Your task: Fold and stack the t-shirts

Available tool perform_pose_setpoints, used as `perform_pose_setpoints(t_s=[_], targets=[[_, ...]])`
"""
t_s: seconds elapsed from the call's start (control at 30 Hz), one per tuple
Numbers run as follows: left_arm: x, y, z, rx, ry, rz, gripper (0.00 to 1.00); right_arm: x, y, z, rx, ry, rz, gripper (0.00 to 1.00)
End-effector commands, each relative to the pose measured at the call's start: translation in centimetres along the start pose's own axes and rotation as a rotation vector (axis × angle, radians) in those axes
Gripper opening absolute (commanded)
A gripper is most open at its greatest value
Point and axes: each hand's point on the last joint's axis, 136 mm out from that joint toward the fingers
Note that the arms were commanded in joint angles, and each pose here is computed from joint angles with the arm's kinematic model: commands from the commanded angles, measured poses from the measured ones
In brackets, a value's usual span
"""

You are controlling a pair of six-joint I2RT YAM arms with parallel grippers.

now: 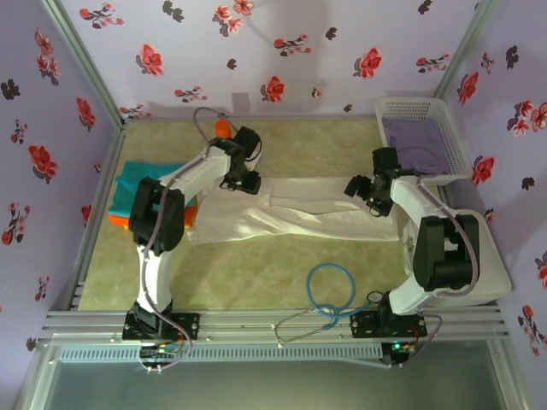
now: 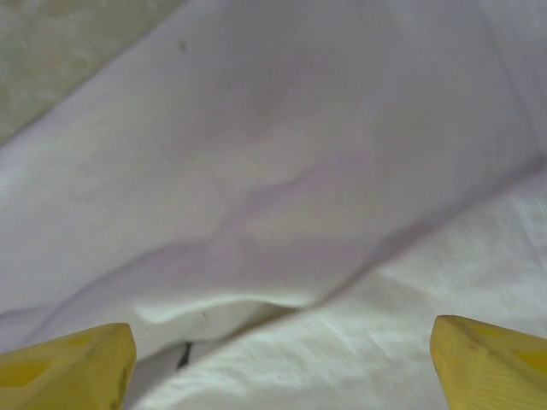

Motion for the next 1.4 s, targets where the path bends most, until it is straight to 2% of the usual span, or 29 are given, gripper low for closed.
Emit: perform_pose_setpoints(t_s=[0.0,0.2,0.27,0.5,0.63,0.93,1.07,1.17,1.37], targets=[[0.7,-0.9,1.3,-0.032,-0.187,0.044,0.40,0.7,1.2,-2.2,-0.024,-0.049,0.016,0.87],[3.4,1.3,5.6,0.061,-0.339,-0.002,0.39,0.3,4.6,-2.6,0.065,-0.060,0.085,0.77],[3.8,1.9,6.3,0.096,-0.345,-0.019,0.37,-0.2,5.7,-2.0,0.103,-0.068,0.115,0.68],[4.1,4.6,6.8,0.200,-0.343,-0.079,0.31,-0.9,7.2,0.9,0.223,-0.129,0.209,0.53],[3.6,6.0,6.0,0.226,-0.339,-0.083,0.29,0.1,7.2,3.4,0.291,-0.169,0.193,0.51],[-1.2,6.6,1.5,0.237,-0.234,0.006,0.28,2.5,4.1,7.9,0.310,-0.208,0.112,0.49],[-3.3,7.5,0.2,0.263,-0.182,0.023,0.27,5.4,3.0,10.2,0.294,-0.172,-0.011,0.49],[-4.9,8.0,-0.8,0.255,-0.157,0.051,0.27,6.6,2.2,11.5,0.264,-0.158,-0.026,0.50],[-8.8,9.1,-2.1,0.271,-0.121,0.199,0.28,11.9,1.1,15.5,0.257,-0.062,-0.186,0.52]])
Point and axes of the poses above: each hand's point on the last joint's axis, 136 mm out from that joint toward the fingers, its own y axis out along the fingers, its own x axis along the line the jaws close on, z = x × y, and after that the axes turned 11 degrees about -y, right-handed
